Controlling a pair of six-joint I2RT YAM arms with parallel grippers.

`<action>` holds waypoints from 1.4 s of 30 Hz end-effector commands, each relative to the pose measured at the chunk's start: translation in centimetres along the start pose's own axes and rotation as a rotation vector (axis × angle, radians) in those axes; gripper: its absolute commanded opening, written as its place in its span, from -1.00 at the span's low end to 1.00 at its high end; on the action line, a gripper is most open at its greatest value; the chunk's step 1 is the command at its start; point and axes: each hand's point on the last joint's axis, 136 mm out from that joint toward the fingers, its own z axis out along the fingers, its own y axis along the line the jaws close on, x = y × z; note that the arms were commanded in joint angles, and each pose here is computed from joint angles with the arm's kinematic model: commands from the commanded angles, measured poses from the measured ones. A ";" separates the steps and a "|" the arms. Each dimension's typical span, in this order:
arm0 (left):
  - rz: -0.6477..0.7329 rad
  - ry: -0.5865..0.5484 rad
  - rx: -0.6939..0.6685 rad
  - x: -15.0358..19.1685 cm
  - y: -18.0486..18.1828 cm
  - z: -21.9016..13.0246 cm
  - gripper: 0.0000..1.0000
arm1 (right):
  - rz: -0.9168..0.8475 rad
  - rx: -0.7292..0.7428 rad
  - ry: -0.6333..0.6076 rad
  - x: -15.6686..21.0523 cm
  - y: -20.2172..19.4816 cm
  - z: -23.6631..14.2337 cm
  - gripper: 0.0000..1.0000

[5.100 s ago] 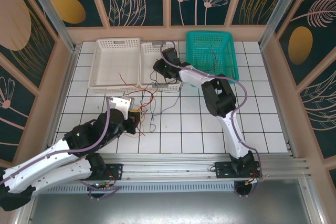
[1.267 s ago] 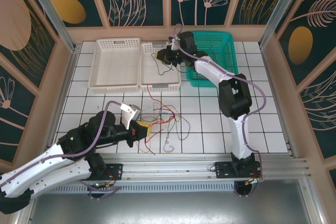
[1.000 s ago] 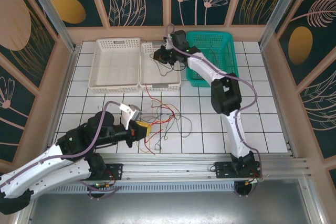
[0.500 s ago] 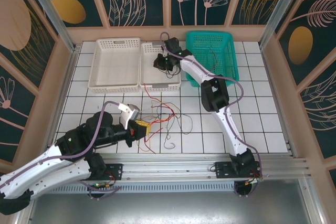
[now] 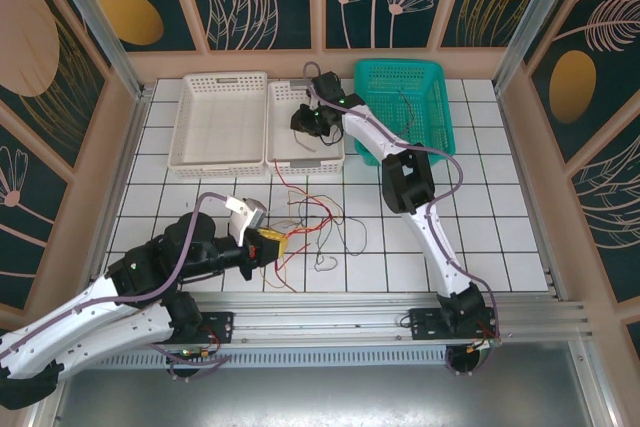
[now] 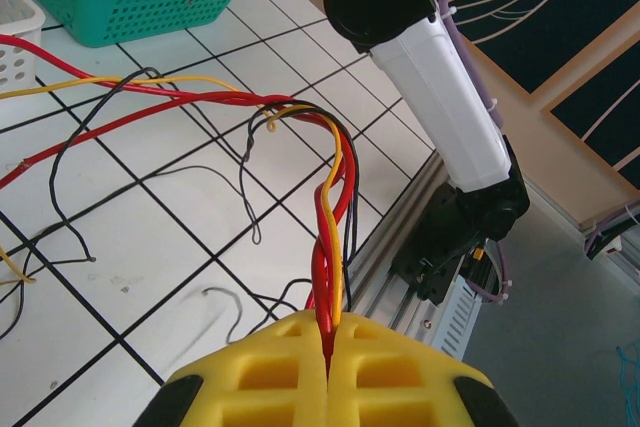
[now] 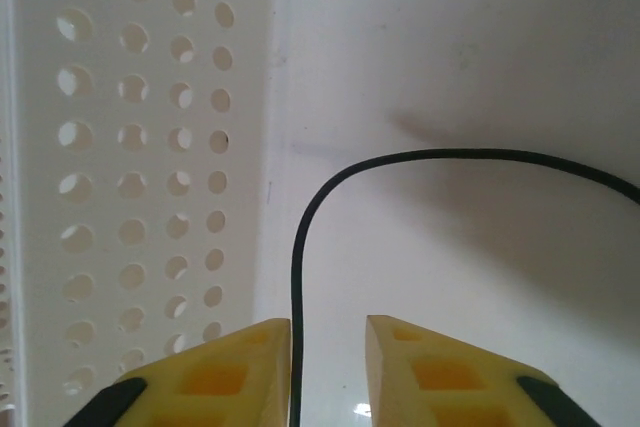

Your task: Untangle the cables

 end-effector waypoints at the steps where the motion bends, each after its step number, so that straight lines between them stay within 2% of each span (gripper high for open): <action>1: 0.012 -0.027 0.004 -0.4 0.0 0.1 -1.00 | -0.067 -0.030 -0.069 -2.0 4.1 -4.4 -0.41; 8: 0.012 -0.029 0.001 -0.5 0.1 0.1 -1.00 | -0.128 -0.061 -0.108 -2.1 8.1 -7.2 -0.15; 15: 0.006 -0.037 -0.039 -0.6 0.8 0.1 -1.00 | -0.207 0.030 -0.300 -5.3 10.7 -15.9 0.06; 19: -0.006 -0.047 -0.096 -0.9 1.7 0.2 -1.00 | -0.252 0.023 -0.353 -4.5 12.2 -21.1 0.13; 23: -0.025 -0.070 -0.220 -1.5 3.7 0.0 -1.00 | -0.284 -0.041 -0.407 -1.3 13.3 -26.7 0.19; 27: -0.042 -0.094 -0.293 -1.9 5.0 0.2 -1.00 | -0.303 -0.104 -0.409 4.5 11.7 -29.7 0.28; 32: -0.051 -0.099 -0.295 -2.1 5.1 0.6 -1.00 | -0.288 -0.100 -0.342 12.4 6.7 -29.3 0.33; 36: -0.060 -0.107 -0.267 -2.1 4.8 1.0 -1.00 | -0.281 -0.146 -0.301 18.3 3.3 -27.2 0.39; 39: -0.067 -0.110 -0.236 -2.1 4.3 1.3 -1.00 | -0.287 -0.185 -0.269 21.5 2.0 -25.5 0.41; 42: -0.076 -0.116 -0.200 -2.2 3.7 1.4 -1.00 | -0.323 -0.203 -0.277 23.1 1.8 -24.5 0.42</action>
